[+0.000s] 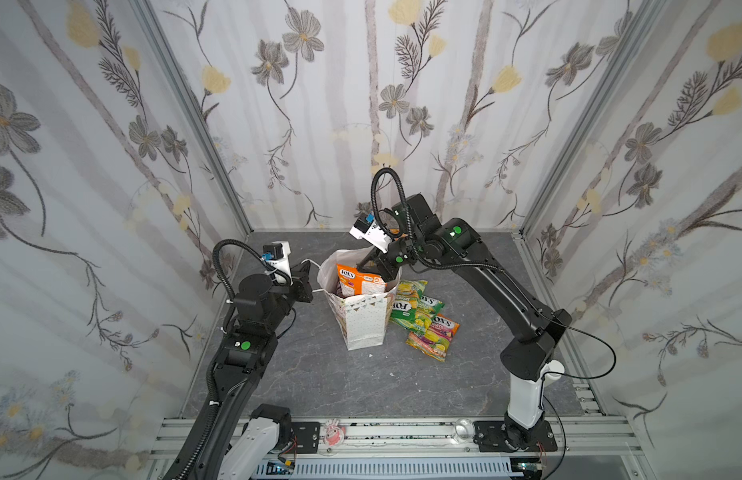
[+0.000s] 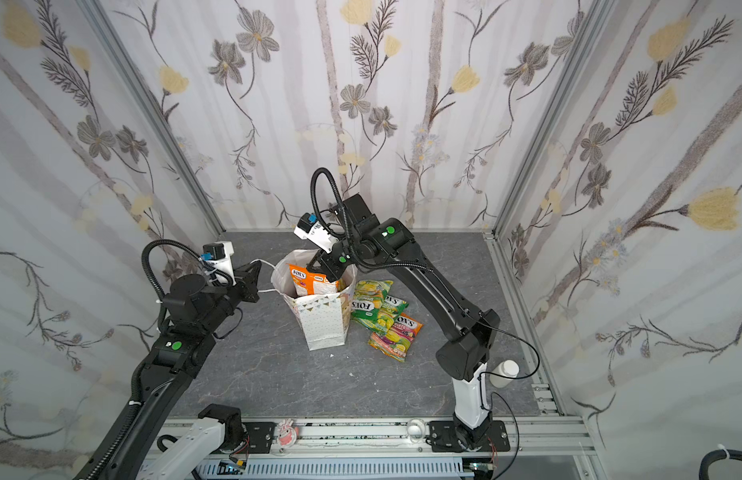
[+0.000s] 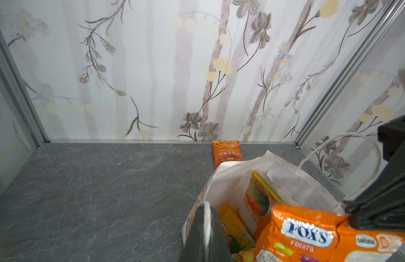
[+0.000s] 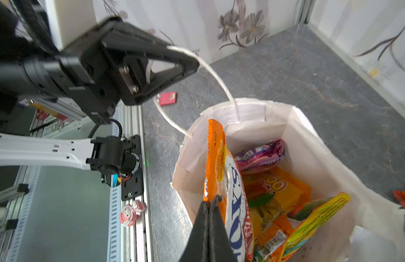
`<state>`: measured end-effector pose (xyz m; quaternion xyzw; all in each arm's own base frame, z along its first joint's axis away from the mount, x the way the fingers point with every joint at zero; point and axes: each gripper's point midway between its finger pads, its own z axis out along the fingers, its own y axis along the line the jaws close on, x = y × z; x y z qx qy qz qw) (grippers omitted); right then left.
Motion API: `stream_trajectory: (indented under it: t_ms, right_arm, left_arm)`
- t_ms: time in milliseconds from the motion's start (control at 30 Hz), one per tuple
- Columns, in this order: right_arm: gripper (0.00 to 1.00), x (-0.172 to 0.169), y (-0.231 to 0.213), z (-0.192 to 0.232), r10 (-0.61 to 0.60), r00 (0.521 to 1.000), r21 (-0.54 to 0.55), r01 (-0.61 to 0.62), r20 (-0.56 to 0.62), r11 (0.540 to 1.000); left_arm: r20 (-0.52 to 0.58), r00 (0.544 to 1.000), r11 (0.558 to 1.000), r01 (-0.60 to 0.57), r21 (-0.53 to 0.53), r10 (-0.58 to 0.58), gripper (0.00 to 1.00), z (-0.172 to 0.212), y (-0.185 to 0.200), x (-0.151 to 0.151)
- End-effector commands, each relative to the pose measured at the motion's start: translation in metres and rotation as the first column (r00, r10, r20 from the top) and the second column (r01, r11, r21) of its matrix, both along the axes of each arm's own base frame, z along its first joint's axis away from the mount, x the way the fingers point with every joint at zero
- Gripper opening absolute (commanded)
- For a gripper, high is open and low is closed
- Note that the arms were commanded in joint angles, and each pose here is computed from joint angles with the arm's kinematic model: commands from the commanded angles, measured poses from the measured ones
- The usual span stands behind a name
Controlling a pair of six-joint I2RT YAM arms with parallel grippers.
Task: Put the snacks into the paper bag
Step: 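Push the orange FOX'S FRUITS bag down into the paper bag and open the right gripper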
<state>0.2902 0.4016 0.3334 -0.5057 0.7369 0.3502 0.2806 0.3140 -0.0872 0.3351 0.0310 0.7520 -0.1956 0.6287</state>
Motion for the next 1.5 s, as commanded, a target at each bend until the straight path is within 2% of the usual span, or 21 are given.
stream_trajectory:
  t_ms: [0, 367, 667, 967, 1000, 1033, 1100, 1167, 1467]
  right_arm:
    - [0.0, -0.015, -0.004, -0.009, 0.115, 0.993, -0.029, -0.115, 0.002, 0.993]
    - [0.0, -0.021, -0.003, -0.027, 0.229, 0.973, -0.083, -0.227, 0.012, 0.97]
    - [0.0, -0.022, 0.004, -0.048, 0.259, 0.966, -0.118, -0.258, -0.01, 0.959]
    - [0.0, -0.021, 0.014, -0.026, 0.254, 0.966, -0.047, -0.252, 0.047, 0.967]
    - [0.03, -0.022, 0.015, -0.022, 0.257, 0.965, -0.038, -0.255, 0.052, 0.966]
    - [0.11, -0.023, 0.015, -0.021, 0.256, 0.965, -0.034, -0.255, 0.053, 0.966]
    - [0.15, -0.022, 0.015, -0.017, 0.255, 0.965, -0.022, -0.254, 0.058, 0.967]
    - [0.26, -0.021, 0.016, -0.017, 0.245, 0.968, -0.024, -0.244, 0.056, 0.97]
    - [0.26, -0.018, 0.016, 0.0, 0.203, 0.975, 0.006, -0.205, 0.089, 0.979]
  left_arm:
    - [0.037, 0.999, 1.0, 0.004, -0.005, -0.003, 0.0, 0.009, -0.001, 0.001]
    - [0.04, 0.999, 1.0, 0.003, -0.008, -0.003, 0.0, 0.01, 0.0, 0.0]
    - [0.04, 0.999, 1.0, 0.004, -0.008, -0.004, 0.0, 0.009, -0.001, 0.0]
    - [0.044, 0.999, 1.0, -0.005, -0.005, 0.005, 0.0, 0.01, 0.001, 0.0]
    - [0.046, 0.999, 1.0, -0.005, -0.005, 0.005, 0.0, 0.011, 0.001, -0.001]
    - [0.044, 0.999, 1.0, -0.007, -0.005, 0.007, 0.0, 0.011, 0.002, 0.0]
    - [0.035, 0.999, 1.0, -0.028, -0.001, 0.028, 0.0, 0.009, 0.005, 0.001]
    - [0.024, 0.998, 0.999, -0.05, 0.008, 0.05, 0.0, 0.007, 0.009, 0.003]
    - [0.023, 0.998, 0.998, -0.063, 0.008, 0.063, 0.0, 0.007, 0.011, 0.004]
